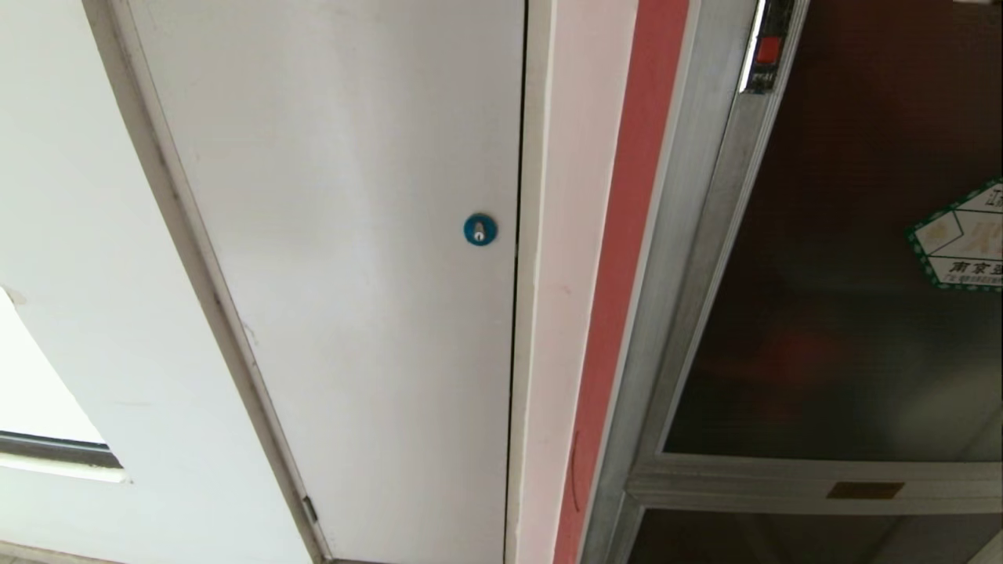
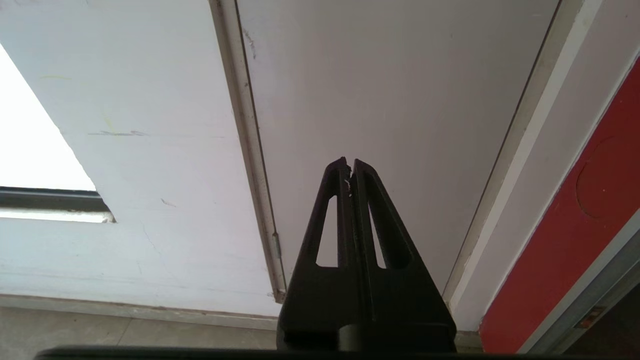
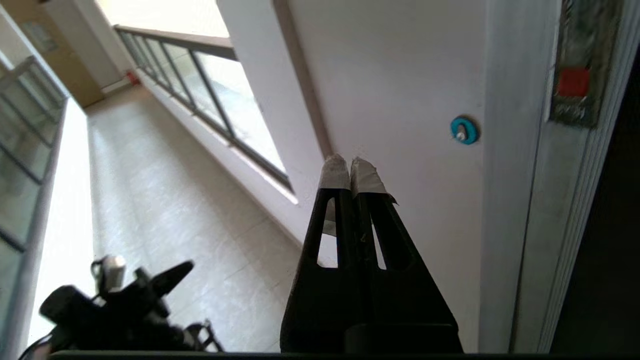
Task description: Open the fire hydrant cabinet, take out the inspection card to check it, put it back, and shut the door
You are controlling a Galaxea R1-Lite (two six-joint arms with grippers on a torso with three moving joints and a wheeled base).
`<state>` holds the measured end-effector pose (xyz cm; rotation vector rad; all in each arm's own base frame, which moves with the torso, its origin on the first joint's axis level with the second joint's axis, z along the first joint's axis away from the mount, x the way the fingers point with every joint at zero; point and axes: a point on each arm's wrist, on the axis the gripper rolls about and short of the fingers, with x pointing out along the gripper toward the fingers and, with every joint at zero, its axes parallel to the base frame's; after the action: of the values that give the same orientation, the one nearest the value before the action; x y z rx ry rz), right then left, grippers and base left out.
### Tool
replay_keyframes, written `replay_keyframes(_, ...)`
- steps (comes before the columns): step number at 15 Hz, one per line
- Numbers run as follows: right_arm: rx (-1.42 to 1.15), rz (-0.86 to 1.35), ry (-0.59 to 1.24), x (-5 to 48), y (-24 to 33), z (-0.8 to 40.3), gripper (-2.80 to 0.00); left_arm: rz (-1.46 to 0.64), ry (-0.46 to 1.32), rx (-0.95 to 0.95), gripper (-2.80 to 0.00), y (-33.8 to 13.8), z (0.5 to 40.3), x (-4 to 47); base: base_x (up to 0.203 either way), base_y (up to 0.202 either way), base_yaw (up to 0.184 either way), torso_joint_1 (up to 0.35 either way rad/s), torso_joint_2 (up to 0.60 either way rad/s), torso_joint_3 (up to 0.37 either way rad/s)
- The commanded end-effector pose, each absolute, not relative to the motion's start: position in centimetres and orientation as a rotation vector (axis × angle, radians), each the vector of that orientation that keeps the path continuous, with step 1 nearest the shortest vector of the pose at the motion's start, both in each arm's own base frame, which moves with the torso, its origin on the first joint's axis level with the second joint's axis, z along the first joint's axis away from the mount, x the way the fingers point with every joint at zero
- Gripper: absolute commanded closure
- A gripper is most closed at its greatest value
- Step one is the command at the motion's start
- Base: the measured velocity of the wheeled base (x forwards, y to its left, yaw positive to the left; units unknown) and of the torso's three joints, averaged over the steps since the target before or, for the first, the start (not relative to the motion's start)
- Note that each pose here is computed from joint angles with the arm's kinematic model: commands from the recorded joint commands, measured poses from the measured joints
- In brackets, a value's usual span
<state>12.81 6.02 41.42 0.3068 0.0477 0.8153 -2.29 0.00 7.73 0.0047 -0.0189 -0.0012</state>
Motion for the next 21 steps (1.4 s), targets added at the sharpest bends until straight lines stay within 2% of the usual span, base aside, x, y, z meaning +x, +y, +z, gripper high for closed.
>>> replay_keyframes(1,0.308,0.764,0.057,15.8,7.8,41.5,0.0,-0.002,-0.014,0.005,0.0,0.0,7.6,-2.2,0.0,0.0,0.0,0.0,0.0,0.0)
replay_keyframes(4,0.303,0.657,0.026,17.4,8.3,41.8,0.0,0.0,-0.014,0.005,0.0,0.0,7.6,-2.2,0.0,0.0,0.0,0.0,0.0,0.0)
replay_keyframes(21,0.302,0.507,0.071,20.7,7.8,40.4,0.0,-0.001,-0.014,0.005,0.0,0.0,7.6,-2.2,0.0,0.0,0.0,0.0,0.0,0.0)
